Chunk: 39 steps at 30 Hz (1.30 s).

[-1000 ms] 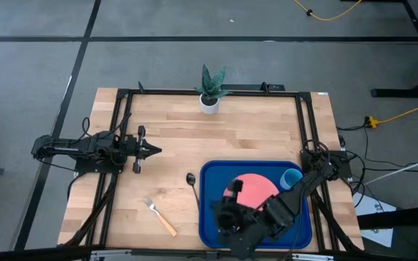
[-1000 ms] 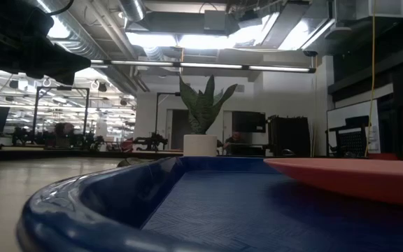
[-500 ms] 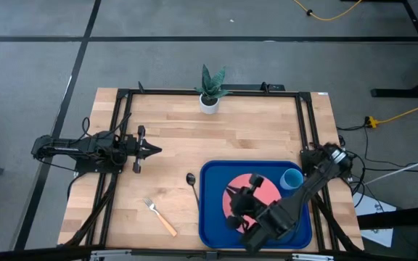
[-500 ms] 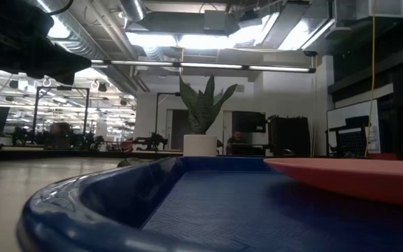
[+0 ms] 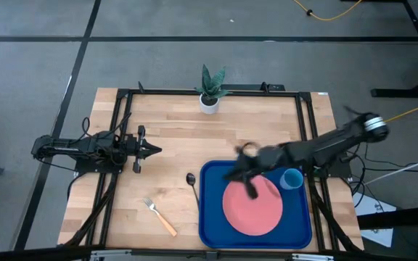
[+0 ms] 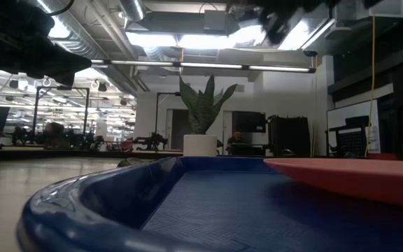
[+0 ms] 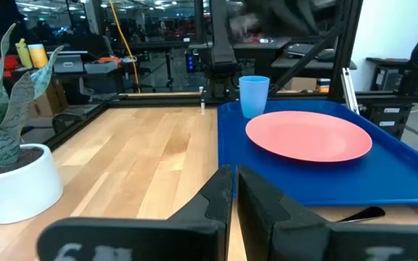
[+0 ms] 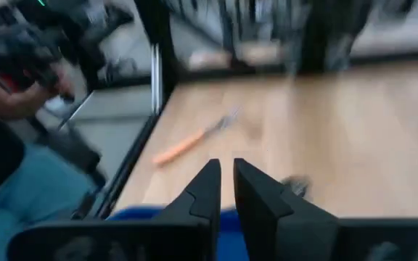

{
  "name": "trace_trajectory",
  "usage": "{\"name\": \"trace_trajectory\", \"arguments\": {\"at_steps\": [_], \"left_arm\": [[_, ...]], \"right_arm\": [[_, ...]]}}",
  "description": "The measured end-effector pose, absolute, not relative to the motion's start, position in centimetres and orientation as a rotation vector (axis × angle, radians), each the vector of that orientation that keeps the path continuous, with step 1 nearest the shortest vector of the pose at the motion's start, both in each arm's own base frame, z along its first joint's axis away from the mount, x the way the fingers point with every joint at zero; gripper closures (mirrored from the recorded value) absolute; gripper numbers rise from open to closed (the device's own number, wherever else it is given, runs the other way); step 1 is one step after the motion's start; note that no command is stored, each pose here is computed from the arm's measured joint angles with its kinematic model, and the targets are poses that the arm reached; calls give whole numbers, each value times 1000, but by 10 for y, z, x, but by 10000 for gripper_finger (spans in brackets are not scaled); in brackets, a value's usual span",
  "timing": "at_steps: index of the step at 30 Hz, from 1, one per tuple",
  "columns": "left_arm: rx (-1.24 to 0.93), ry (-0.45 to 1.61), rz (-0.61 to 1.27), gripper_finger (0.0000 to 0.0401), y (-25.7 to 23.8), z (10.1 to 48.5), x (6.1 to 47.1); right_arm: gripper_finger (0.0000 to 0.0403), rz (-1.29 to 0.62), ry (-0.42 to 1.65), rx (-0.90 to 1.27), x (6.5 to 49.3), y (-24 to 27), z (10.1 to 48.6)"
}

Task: Pick and place plate/cup/fork/spoon on tray
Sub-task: Put the fork on the tray, positioned to the left of the pink plate

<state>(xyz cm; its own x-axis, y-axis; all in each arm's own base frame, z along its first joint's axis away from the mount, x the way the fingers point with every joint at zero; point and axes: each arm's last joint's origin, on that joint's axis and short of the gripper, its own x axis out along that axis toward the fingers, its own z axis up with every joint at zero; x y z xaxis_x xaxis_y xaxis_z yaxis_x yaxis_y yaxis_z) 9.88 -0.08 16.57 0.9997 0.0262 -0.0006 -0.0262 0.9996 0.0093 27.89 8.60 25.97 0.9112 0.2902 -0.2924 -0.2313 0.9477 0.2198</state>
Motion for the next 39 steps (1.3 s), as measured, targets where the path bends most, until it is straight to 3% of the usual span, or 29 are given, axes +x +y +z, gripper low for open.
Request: {"name": "trace_trajectory", "arguments": {"at_steps": [5, 9, 14, 21, 27, 39], "left_arm": [[9, 0, 33, 387, -1, 166, 99], [4, -1, 35, 387, -1, 166, 99], [-11, -6, 55, 387, 0, 166, 99], [-28, -40, 69, 387, 0, 170, 99], [-149, -54, 61, 387, 0, 171, 99], [-167, -180, 53, 387, 0, 183, 97]], "right_arm": [[358, 317, 55, 47, 205, 71, 286], [358, 257, -62, 62, 157, 53, 270], [358, 254, -107, 77, 126, 39, 233], [358, 245, -125, 149, 110, 31, 191], [358, 243, -91, 145, 107, 30, 178], [358, 223, 82, 146, 107, 30, 162]]}}
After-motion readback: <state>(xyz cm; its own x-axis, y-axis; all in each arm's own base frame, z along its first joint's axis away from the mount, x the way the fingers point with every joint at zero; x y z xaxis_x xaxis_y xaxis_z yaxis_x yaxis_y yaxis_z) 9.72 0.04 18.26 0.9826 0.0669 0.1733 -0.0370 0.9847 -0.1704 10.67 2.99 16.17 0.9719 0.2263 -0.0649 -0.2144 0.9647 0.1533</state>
